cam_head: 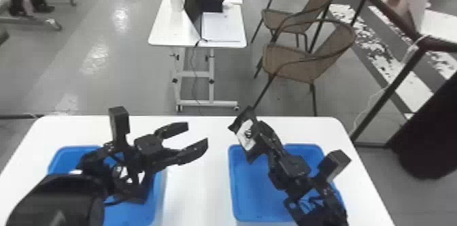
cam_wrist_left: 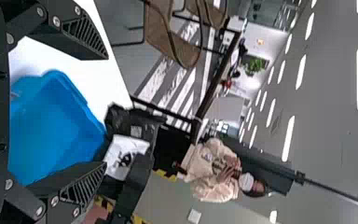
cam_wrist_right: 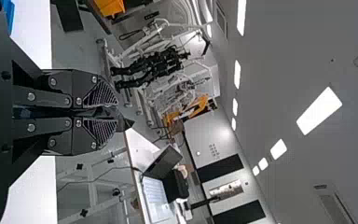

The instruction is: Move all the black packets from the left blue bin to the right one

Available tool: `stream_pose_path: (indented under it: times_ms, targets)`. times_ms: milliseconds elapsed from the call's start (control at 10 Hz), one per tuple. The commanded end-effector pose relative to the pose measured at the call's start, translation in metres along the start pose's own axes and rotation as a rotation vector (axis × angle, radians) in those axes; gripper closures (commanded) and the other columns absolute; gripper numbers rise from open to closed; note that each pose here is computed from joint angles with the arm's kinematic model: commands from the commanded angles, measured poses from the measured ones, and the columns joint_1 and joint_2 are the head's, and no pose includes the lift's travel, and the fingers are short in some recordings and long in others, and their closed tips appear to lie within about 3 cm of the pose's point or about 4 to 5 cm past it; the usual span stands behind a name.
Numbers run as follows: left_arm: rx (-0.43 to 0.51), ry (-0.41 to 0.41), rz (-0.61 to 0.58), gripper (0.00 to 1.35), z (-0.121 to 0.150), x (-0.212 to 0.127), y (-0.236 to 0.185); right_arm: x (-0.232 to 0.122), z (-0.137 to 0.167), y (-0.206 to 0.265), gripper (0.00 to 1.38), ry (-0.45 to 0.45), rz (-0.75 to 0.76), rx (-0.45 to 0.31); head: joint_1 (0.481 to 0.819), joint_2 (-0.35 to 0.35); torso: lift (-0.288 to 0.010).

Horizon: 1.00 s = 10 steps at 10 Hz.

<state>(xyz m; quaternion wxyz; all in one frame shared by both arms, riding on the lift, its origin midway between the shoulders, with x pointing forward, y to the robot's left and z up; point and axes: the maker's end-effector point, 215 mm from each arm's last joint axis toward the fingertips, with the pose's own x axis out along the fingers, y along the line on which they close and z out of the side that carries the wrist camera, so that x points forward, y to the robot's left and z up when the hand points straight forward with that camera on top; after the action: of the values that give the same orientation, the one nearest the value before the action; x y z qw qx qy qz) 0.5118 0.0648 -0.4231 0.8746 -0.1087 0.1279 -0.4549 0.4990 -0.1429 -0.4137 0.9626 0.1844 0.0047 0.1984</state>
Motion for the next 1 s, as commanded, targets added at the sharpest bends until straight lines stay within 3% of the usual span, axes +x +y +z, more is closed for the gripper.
stream_pose_path:
  times_ms: [0, 400, 700, 800, 900]
  targets:
    - [0.011, -0.018, 0.112, 0.11, 0.002, -0.046, 0.027, -0.015, -0.007, -0.036, 1.24, 0.011, -0.074, 0.011, 0.695, -0.092, 0.0]
    - [0.089, -0.139, 0.349, 0.11, 0.044, -0.138, 0.071, -0.063, -0.073, -0.124, 1.24, 0.133, -0.267, 0.112, 0.695, -0.039, 0.0]
    - [0.097, -0.177, 0.408, 0.11, 0.051, -0.153, 0.07, -0.088, -0.089, -0.177, 1.2, 0.152, -0.39, 0.122, 0.695, -0.037, 0.0]
    - [0.093, -0.179, 0.414, 0.11, 0.051, -0.153, 0.07, -0.099, -0.094, -0.193, 1.13, 0.153, -0.441, 0.13, 0.695, -0.055, 0.0]
    - [0.085, -0.18, 0.416, 0.11, 0.05, -0.154, 0.071, -0.107, -0.095, -0.2, 0.96, 0.15, -0.469, 0.133, 0.695, -0.078, 0.0]
